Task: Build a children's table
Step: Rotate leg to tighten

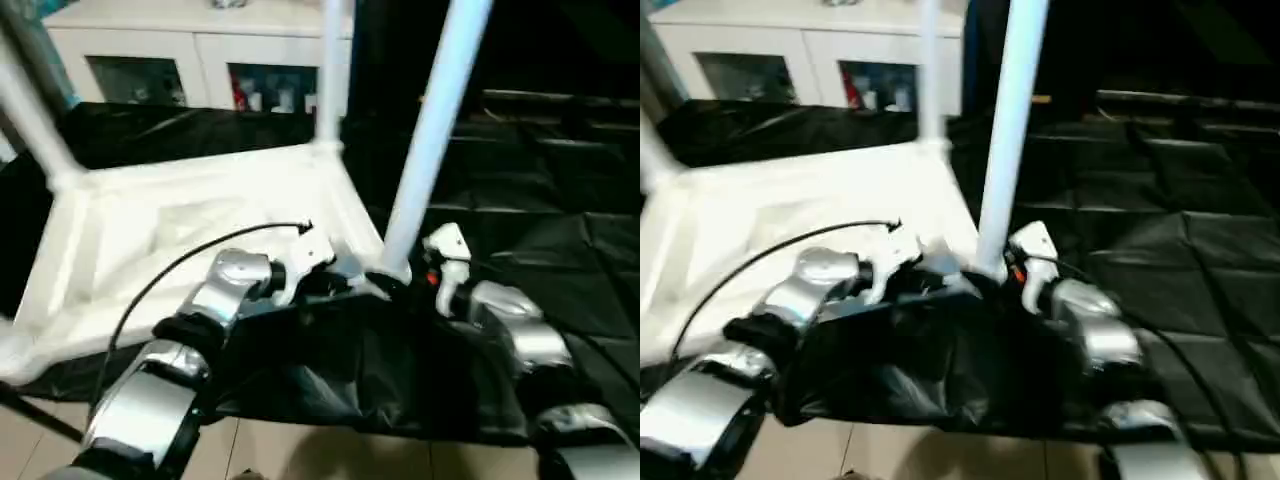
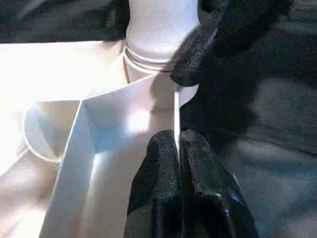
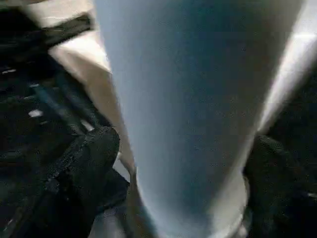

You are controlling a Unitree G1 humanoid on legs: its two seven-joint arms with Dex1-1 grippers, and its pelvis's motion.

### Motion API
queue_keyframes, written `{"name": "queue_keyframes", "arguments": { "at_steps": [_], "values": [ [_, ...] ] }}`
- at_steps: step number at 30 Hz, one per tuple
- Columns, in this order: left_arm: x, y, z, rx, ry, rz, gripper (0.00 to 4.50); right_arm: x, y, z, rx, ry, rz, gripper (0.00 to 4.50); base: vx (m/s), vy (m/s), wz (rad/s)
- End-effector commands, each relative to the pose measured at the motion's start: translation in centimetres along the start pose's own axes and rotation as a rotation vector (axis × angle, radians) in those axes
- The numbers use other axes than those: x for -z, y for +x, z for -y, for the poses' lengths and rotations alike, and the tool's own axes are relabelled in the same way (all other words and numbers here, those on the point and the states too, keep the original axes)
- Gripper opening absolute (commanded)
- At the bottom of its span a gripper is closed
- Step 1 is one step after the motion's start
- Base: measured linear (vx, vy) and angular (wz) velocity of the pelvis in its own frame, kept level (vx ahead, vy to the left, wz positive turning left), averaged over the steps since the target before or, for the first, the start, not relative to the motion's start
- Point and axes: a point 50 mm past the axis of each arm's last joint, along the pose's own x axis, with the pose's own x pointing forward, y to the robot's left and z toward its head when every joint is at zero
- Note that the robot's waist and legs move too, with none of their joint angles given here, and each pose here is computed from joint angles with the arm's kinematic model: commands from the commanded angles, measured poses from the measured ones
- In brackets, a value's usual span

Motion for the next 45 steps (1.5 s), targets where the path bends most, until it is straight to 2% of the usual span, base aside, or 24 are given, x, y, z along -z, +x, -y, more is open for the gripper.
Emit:
{"name": "queue_keyframes", "arguments": {
  "at_steps": [1, 5, 8, 10, 12, 16, 18, 20, 23, 24, 26, 27, 29, 35, 38, 39, 40, 44, 45],
  "values": [
    [0.1, 0.1, 0.8, 0.083, -0.009, 0.030, 0.00, -0.4, -0.5, -0.1, -0.056, -0.020, 0.005, 3.94, 0.000, 0.000, 0.00],
    [0.4, -0.9, 1.2, 0.173, -0.010, 0.018, 0.00, -0.4, -1.3, -0.3, -0.124, -0.018, -0.019, 3.94, 0.000, 0.000, 0.00],
    [0.5, -1.3, 1.3, 0.199, -0.011, 0.016, 0.00, -0.3, -1.6, -0.4, -0.165, -0.020, -0.038, 3.61, 0.000, 0.000, 0.00],
    [0.5, -1.5, 1.3, 0.209, -0.013, 0.016, 0.00, -0.3, -1.6, -0.5, -0.183, -0.014, -0.040, 3.61, 0.000, 0.000, 0.00],
    [0.5, -1.6, 1.4, 0.215, -0.014, 0.016, 0.00, -0.3, -1.7, -0.6, -0.206, -0.004, -0.037, 3.22, 0.000, 0.000, 0.00],
    [0.5, -1.6, 1.4, 0.217, -0.015, 0.020, 0.00, -0.3, -1.6, -0.9, -0.226, 0.001, -0.037, 3.05, 0.000, 0.000, 0.00],
    [0.3, -1.4, 1.3, 0.184, -0.014, 0.034, 0.00, 0.0, -1.4, -1.3, -0.241, 0.013, -0.039, 2.79, 0.000, 0.000, 0.00],
    [0.0, -1.1, 1.0, 0.140, -0.007, 0.047, 0.00, 0.4, -1.3, -1.5, -0.220, 0.027, -0.041, 2.76, 0.000, 0.000, 0.00],
    [-0.3, -0.4, 0.2, 0.019, -0.015, 0.051, 0.00, 1.2, -0.7, -1.2, -0.073, 0.062, -0.031, 2.63, 0.000, 0.000, 0.00],
    [-0.6, 0.1, -0.2, -0.054, -0.025, 0.046, 0.00, 1.8, -0.2, -0.9, 0.036, 0.086, -0.036, 2.60, 0.000, 0.000, 0.00],
    [-0.6, 0.3, -0.4, -0.086, -0.032, 0.044, 0.00, 2.1, 0.0, -0.8, 0.085, 0.093, -0.041, 2.58, 0.000, 0.000, 0.00],
    [-1.1, 1.0, -0.8, -0.148, -0.055, 0.059, 0.00, 2.8, 0.8, -0.6, 0.202, 0.127, -0.044, 2.57, 0.000, 0.000, 0.00],
    [-1.5, 1.7, -1.0, -0.194, -0.074, 0.070, 0.00, 3.1, 1.4, -0.5, 0.296, 0.176, -0.041, 2.57, 0.000, 0.000, 0.00],
    [-2.8, 3.9, -1.2, -0.304, -0.095, 0.071, 0.00, 2.3, 4.4, -0.5, 0.515, 0.291, 0.013, 2.56, 0.000, 0.000, 0.00],
    [-3.3, 4.6, -0.9, -0.293, -0.094, 0.087, 0.00, 1.3, 6.1, -1.3, 0.475, 0.274, 0.037, 2.56, 0.000, 0.000, 0.00],
    [-3.4, 4.8, -0.7, -0.282, -0.090, 0.090, 0.00, 0.9, 6.6, -1.6, 0.447, 0.264, 0.052, 3.12, 0.000, 0.000, 0.00],
    [-3.5, 4.8, -0.6, -0.260, -0.086, 0.100, 0.00, 0.6, 6.8, -1.9, 0.404, 0.244, 0.060, 3.12, 0.000, 0.000, 0.00],
    [-3.2, 4.4, -0.3, -0.188, -0.070, 0.112, 0.00, 0.1, 6.6, -2.2, 0.295, 0.211, 0.080, 3.46, 0.000, 0.000, 0.00],
    [-2.7, 3.7, -0.2, -0.139, -0.056, 0.104, 0.00, 0.1, 6.0, -2.1, 0.239, 0.161, 0.069, 3.61, 0.000, 0.000, 0.00]
  ]
}}
